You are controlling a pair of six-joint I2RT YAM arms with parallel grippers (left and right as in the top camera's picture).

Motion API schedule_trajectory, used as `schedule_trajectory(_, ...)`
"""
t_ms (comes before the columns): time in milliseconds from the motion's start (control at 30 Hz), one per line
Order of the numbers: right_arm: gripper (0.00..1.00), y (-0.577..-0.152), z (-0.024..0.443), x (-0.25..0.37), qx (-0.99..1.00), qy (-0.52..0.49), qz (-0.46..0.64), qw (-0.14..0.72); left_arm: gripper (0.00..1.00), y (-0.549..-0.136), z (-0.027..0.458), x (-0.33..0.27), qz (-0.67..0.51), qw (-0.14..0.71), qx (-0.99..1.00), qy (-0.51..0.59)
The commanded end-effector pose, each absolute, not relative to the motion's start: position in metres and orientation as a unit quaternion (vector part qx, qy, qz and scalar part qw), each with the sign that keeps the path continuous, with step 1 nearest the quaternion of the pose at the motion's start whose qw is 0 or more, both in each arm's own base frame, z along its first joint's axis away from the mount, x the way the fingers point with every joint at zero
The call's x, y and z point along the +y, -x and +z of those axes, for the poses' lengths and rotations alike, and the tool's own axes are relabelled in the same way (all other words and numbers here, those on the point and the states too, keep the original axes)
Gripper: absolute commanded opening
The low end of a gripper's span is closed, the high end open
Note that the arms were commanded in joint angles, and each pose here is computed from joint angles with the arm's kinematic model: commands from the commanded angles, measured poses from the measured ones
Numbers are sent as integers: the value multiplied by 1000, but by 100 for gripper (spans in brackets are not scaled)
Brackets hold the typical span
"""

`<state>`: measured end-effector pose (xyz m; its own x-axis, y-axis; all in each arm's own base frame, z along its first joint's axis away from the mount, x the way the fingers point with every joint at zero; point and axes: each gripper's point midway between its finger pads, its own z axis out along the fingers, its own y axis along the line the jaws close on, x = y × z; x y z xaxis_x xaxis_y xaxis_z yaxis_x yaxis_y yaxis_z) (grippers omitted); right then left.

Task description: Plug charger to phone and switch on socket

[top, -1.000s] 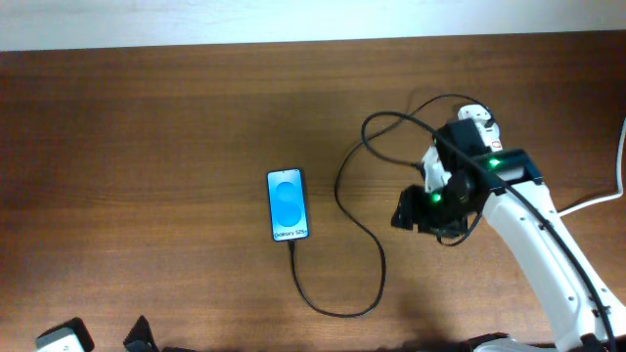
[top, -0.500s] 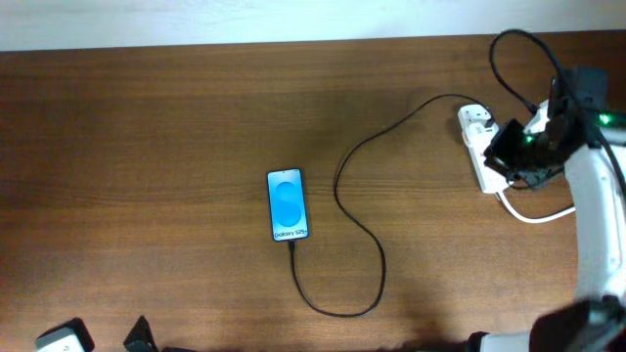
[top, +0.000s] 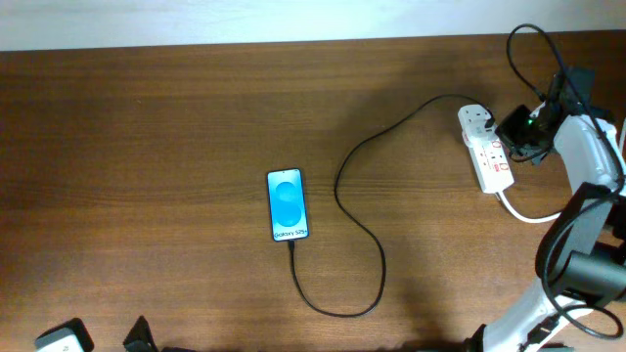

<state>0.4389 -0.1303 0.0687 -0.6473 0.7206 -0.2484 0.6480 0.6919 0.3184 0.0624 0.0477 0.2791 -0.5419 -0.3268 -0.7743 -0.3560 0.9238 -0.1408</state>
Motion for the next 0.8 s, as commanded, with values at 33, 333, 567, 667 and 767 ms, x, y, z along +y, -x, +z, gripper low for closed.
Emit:
schedule_trajectory(33, 4, -444, 37, -134, 910, -371, 88, 162, 99, -61, 281, 49, 17, 443, 873, 203)
schedule_trajectory(333, 4, -456, 36, -139, 913, -352, 85, 188, 99, -61, 281, 49, 17, 443, 873, 203)
schedule_trajectory(567, 4, -454, 11, -130, 919, -349, 86, 162, 99, -61, 281, 49, 17, 443, 873, 203)
schedule_trajectory(667, 4, -457, 7, -119, 924, -338, 87, 158, 99, -61, 281, 49, 17, 443, 873, 203)
schedule_trajectory(767, 4, -448, 6, -123, 924, -346, 81, 144, 99, -61, 281, 49, 17, 443, 873, 203)
